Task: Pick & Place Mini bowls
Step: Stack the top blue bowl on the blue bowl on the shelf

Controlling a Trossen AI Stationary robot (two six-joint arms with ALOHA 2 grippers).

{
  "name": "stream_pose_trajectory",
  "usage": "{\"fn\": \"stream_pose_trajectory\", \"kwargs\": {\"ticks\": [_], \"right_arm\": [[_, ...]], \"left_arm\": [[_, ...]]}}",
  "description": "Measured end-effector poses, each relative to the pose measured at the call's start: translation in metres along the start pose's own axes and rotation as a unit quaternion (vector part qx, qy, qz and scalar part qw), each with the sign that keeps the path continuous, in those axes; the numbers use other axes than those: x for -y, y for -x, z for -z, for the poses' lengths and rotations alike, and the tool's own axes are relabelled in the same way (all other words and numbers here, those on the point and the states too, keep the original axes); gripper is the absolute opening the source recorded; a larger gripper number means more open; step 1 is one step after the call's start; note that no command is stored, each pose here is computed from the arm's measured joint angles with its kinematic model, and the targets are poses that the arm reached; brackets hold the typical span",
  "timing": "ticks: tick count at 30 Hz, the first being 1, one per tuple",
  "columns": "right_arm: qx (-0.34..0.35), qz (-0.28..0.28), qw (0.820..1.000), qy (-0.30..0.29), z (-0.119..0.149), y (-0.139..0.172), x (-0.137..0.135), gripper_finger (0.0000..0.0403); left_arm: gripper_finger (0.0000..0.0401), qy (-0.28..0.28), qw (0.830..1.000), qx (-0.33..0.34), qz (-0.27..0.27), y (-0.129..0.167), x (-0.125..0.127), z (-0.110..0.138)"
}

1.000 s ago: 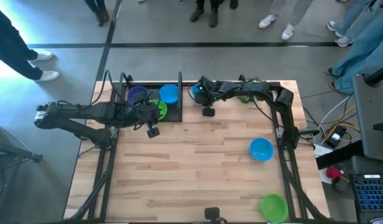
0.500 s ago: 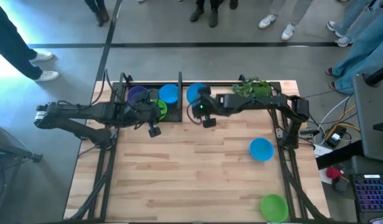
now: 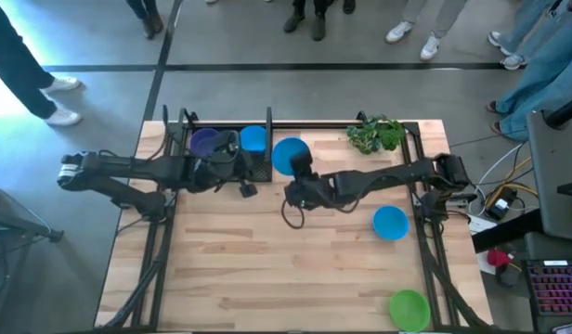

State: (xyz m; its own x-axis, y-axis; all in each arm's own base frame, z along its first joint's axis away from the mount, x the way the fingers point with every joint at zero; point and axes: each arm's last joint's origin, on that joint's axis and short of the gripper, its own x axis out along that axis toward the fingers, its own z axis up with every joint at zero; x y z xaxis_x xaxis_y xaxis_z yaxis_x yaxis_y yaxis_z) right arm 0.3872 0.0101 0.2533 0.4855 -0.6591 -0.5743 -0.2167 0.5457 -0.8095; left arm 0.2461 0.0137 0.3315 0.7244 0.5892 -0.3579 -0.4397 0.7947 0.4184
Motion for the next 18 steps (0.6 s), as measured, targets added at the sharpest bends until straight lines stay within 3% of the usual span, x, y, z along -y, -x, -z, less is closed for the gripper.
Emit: {"fn": "stream_pose_trajectory", "kwargs": {"ticks": [9,18], "right_arm": [[-0.007,0.026,1.000,0.013,-0.006,0.010,-0.007,0.0008],[-0.004,0.027,0.999,0.017,-0.007,0.012,-0.008,0.0008]], "left_arm": [[0.0090,0.018,0.998,0.008,-0.052,-0.025,0.014,-0.007],[0.0090,0.058,0.997,0.013,-0.054,-0.028,0.015,-0.011]]}}
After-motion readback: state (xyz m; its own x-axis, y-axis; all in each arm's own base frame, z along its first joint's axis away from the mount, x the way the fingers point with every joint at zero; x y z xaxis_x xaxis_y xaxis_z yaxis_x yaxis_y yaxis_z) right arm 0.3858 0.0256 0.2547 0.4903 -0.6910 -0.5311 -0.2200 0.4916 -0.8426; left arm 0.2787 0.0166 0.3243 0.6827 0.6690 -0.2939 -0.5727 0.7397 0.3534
